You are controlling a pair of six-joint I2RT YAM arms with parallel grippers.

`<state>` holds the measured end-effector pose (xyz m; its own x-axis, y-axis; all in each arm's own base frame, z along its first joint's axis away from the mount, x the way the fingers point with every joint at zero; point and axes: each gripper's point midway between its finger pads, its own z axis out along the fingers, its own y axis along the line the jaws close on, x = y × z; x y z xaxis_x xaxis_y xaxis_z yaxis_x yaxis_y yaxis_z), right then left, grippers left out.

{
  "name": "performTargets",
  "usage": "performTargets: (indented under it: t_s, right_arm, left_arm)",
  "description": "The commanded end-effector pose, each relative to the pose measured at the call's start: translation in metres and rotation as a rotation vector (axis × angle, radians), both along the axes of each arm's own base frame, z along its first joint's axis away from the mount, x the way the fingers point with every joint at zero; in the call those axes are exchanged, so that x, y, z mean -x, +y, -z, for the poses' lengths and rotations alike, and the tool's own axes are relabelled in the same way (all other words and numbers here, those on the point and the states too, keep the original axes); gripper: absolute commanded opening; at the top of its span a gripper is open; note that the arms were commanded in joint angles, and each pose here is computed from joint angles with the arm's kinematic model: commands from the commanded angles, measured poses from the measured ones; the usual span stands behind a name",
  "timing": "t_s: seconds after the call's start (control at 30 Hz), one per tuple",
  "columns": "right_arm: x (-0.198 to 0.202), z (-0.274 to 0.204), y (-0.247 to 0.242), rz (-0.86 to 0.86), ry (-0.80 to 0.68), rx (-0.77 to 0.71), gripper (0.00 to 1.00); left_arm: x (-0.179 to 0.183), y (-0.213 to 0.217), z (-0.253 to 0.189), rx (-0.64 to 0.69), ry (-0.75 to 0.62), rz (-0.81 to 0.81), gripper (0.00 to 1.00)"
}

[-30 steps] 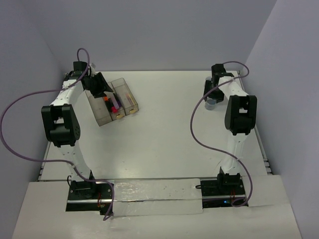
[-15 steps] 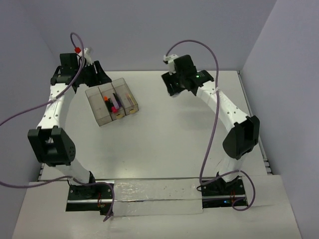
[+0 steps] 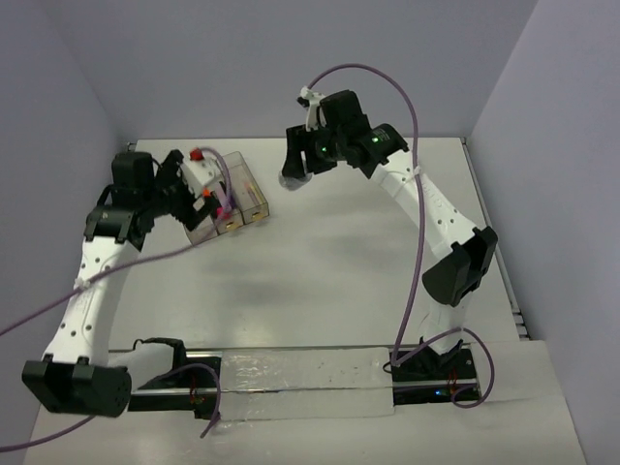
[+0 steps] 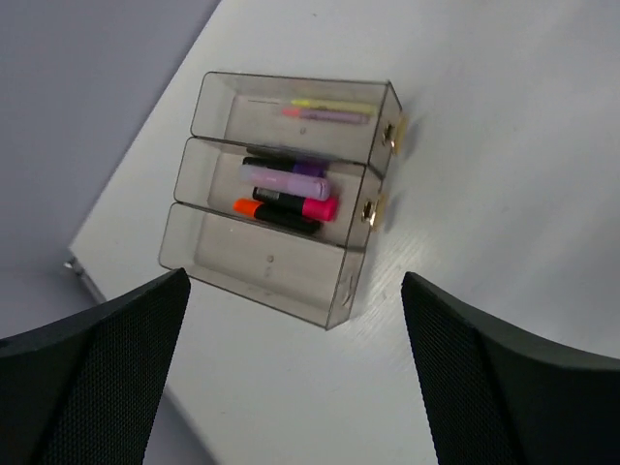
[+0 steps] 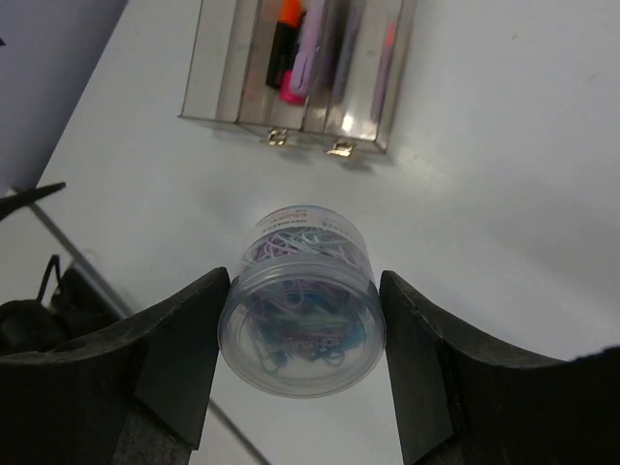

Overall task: Sort the stationery into containers
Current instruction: Pick up the stationery from the center of the board, then place the stationery in the storage box.

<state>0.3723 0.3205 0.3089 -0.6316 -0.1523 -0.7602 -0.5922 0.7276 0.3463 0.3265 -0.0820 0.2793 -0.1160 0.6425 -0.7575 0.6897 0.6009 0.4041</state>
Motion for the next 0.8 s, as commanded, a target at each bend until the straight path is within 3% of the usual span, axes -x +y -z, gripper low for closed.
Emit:
performTargets:
  t_s: [0.0, 0.07, 0.17, 0.33, 0.57, 0.77]
  right_arm:
    - [0.03, -0.025, 0.018, -0.011, 0.048, -0.114, 0.0]
    - [0.042, -0.018, 0.026, -0.018, 0.083, -0.116, 0.0]
    - [0.064, -0.022, 0.039, -0.065, 0.081, -0.156, 0.0]
    - [0.083, -0.023, 0.047, -0.08, 0.096, -0.209, 0.0]
    - [0.102, -0.037, 0.059, -0.139, 0.092, -0.285, 0.0]
    - [0.106, -0.037, 0.064, -0.143, 0.091, -0.286, 0.0]
  left_arm:
    - [0.032, -0.013, -0.051, -0.241, -0.436, 0.26, 0.99]
    - [0.042, -0.042, -0.06, -0.184, -0.549, 0.348, 0.99]
    - [0.051, -0.072, -0.061, -0.098, -0.558, 0.393, 0.99]
    - [0.064, -0.113, -0.045, 0.018, -0.407, 0.447, 0.99]
    - [0.076, -0.146, -0.045, 0.16, -0.303, 0.477, 0.99]
    - [0.072, -0.161, -0.048, 0.282, -0.184, 0.405, 0.99]
